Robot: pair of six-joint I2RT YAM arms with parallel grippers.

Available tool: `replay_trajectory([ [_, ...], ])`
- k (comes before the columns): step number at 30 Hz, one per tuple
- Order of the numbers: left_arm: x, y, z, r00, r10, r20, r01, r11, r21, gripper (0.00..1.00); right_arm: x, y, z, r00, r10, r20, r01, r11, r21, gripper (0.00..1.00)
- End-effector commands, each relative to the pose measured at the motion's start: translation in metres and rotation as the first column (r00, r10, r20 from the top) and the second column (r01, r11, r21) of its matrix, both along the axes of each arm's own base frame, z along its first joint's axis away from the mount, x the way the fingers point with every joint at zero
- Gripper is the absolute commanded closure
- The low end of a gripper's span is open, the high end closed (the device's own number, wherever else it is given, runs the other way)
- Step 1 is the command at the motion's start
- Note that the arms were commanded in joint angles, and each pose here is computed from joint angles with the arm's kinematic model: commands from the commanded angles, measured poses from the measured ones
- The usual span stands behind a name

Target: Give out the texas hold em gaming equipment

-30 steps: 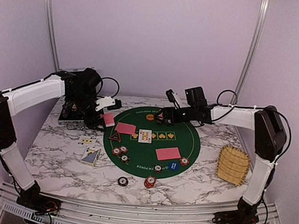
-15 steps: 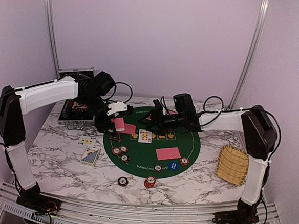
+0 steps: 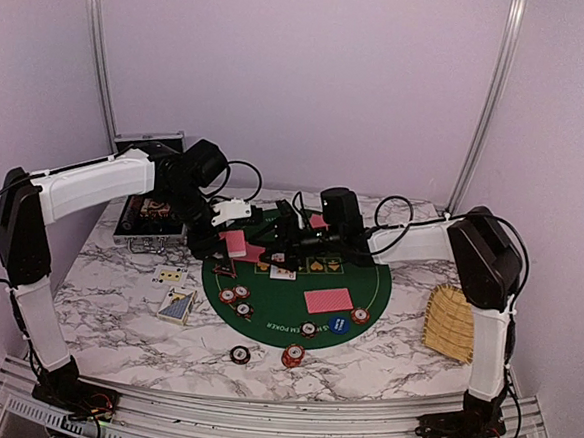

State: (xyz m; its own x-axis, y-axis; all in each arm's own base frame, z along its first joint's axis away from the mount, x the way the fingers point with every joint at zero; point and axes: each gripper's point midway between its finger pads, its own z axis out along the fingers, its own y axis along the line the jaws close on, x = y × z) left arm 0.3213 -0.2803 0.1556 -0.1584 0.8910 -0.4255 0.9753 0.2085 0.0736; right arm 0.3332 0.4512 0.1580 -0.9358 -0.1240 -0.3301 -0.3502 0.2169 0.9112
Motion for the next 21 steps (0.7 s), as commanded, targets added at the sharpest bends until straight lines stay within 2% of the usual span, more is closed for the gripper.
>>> replay_trajectory([
  [1, 0.002, -0.004, 0.006, 1.000, -0.013, 0.017, 0.013, 1.000, 0.000, 1.00, 0.000, 0.011, 0.024, 0.999, 0.028, 0.020, -0.030, 0.995, 0.092, 0.15],
  [21, 0.003, -0.013, 0.014, 0.999, -0.019, 0.035, 0.019, 1.000, -0.011, 1.00, -0.006, 0.032, 0.027, 0.997, 0.070, -0.010, -0.068, 0.989, 0.131, 0.18],
])
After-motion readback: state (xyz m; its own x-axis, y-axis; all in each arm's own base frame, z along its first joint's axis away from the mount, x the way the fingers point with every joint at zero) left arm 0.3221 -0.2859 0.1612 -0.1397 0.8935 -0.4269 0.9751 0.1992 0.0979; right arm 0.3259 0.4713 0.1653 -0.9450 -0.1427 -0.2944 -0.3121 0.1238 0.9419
